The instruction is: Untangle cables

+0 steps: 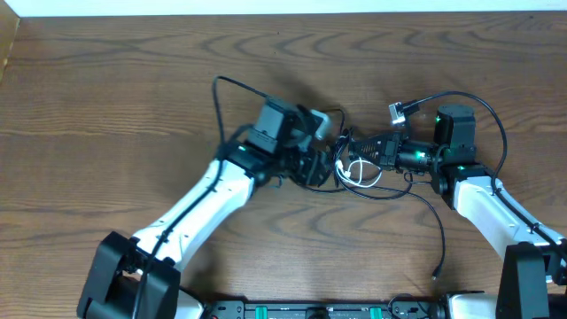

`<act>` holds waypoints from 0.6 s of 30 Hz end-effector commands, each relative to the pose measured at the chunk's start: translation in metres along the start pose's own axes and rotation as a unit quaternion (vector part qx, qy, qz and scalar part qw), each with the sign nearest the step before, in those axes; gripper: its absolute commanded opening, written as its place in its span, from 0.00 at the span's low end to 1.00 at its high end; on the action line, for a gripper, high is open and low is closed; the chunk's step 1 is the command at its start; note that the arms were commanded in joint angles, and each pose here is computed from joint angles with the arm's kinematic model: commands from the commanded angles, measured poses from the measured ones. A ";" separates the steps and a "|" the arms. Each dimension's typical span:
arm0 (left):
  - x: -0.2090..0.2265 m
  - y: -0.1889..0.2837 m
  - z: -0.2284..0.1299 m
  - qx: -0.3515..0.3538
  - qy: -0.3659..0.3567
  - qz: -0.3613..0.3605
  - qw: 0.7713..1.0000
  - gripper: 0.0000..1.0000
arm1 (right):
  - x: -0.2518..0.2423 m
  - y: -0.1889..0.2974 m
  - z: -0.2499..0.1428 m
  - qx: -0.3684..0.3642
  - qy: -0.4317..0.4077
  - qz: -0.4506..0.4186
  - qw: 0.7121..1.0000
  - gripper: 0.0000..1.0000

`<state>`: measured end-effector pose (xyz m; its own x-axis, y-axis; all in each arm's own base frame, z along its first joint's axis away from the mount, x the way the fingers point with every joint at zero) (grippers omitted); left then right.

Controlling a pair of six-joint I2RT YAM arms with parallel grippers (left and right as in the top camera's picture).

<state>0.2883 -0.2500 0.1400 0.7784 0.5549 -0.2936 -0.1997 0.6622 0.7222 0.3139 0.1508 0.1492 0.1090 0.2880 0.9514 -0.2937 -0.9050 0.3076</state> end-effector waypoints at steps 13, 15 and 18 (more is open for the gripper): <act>-0.008 -0.033 -0.008 0.039 -0.053 0.066 0.996 0.36 | -0.006 0.001 0.000 0.000 -0.030 -0.011 0.999 0.01; -0.005 -0.042 -0.007 0.033 -0.038 0.064 0.997 0.36 | -0.007 0.001 -0.001 0.001 -0.035 -0.013 0.999 0.01; -0.003 -0.053 -0.010 0.038 -0.030 0.063 0.997 0.36 | -0.007 0.001 -0.001 0.001 -0.035 -0.013 0.999 0.01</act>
<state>0.2892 -0.2773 0.1046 0.7996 0.5815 -0.1500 -0.2585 0.5588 0.7880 0.3106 0.1494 0.1420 0.1778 0.2961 0.9385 -0.2886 -0.8960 0.3374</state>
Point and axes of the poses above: each gripper's point midway between its finger pads, its own y axis back along the fingers, its own x axis along the line the jaws close on, z = x × y, the point moved 3 cm from there along y, back along the fingers, and after that the axes turned 15 degrees about -y, right-handed, at the moved point
